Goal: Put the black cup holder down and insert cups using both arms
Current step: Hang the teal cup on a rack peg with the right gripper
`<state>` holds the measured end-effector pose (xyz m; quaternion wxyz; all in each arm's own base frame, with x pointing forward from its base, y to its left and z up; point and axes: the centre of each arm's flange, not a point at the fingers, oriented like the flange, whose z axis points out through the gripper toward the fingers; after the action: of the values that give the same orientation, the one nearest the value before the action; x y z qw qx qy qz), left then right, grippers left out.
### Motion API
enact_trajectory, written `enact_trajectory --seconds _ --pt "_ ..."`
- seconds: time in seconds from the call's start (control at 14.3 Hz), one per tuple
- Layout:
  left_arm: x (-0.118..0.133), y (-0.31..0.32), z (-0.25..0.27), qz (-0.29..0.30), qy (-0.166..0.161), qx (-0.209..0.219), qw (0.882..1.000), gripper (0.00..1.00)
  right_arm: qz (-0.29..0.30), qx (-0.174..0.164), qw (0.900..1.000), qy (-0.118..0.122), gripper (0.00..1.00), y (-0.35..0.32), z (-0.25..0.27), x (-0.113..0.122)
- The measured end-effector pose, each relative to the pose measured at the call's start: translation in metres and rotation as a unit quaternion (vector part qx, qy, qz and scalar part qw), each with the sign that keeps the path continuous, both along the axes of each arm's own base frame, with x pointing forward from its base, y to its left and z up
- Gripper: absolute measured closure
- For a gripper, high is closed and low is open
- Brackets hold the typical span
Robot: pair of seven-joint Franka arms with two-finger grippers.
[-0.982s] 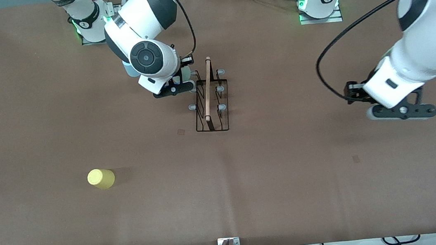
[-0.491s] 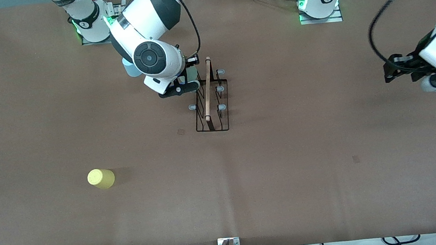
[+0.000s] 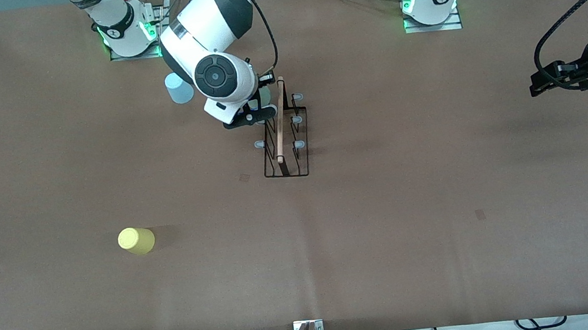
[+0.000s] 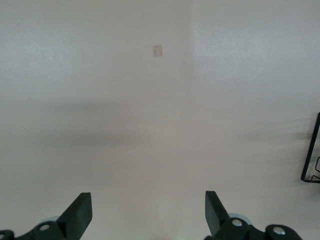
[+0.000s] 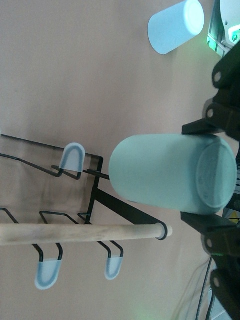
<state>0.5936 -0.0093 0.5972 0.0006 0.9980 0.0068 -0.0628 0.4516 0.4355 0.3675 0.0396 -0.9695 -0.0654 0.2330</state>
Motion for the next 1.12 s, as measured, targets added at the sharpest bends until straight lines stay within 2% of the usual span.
enact_trajectory --seconds 1.12 --pt "0.000 0.005 -0.001 0.007 0.001 0.001 1.000 0.00 -0.006 -0.009 1.000 0.004 0.34 0.016 -0.058 0.001"
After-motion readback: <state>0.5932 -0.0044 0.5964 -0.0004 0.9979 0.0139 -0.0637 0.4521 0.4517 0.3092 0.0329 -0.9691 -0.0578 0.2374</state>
